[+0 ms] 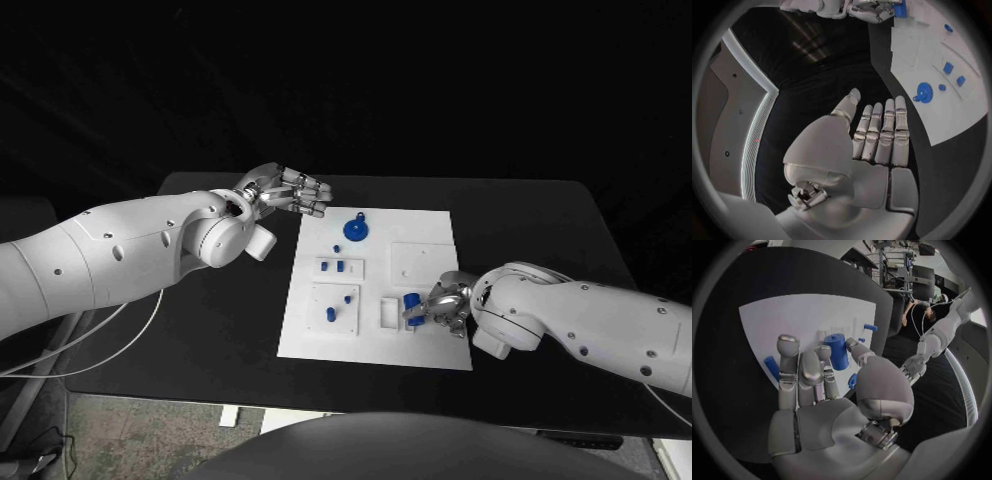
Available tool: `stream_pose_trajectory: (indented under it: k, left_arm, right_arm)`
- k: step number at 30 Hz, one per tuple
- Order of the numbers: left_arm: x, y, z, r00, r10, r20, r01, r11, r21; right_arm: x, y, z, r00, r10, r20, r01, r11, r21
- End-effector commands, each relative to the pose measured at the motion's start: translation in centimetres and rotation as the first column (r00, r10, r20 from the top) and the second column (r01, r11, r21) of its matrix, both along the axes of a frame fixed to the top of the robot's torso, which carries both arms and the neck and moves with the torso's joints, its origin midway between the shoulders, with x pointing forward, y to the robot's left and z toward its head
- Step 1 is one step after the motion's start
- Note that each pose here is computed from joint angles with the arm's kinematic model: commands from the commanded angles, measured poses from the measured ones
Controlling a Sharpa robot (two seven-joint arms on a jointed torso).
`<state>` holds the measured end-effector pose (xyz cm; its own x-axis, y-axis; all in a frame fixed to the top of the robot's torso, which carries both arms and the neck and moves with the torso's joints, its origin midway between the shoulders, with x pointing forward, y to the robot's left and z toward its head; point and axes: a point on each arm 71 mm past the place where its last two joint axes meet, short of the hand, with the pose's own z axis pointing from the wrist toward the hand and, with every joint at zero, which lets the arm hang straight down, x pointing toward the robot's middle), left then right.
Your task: Assemble the parts on the task board
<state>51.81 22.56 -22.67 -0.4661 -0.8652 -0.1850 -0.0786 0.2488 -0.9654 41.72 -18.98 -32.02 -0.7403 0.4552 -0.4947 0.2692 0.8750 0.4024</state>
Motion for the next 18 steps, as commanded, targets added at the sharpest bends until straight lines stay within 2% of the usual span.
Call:
stream_pose_trajectory:
  k: [1, 9, 18]
  left_arm:
    - [-0.06, -0.2, 0.05, 1.0, -0.015, -0.003, 0.015, 1.0, -0.011]
    - [-0.07, -0.2, 0.04, 1.0, -0.015, -0.004, 0.015, 1.0, -0.011]
    - [-0.1, -0.3, 0.03, 1.0, -0.019, -0.007, 0.019, 1.0, -0.012]
  right_arm:
    - [0.0, 0.4, 0.5, 0.999, -0.016, 0.034, 0.015, 0.999, 0.035]
    - [-0.3, 1.0, 0.7, 1.0, -0.001, 0.026, 0.0, 0.999, 0.049]
    - [-0.1, 1.6, 0.3, 0.999, 0.033, -0.019, -0.033, 0.999, 0.023]
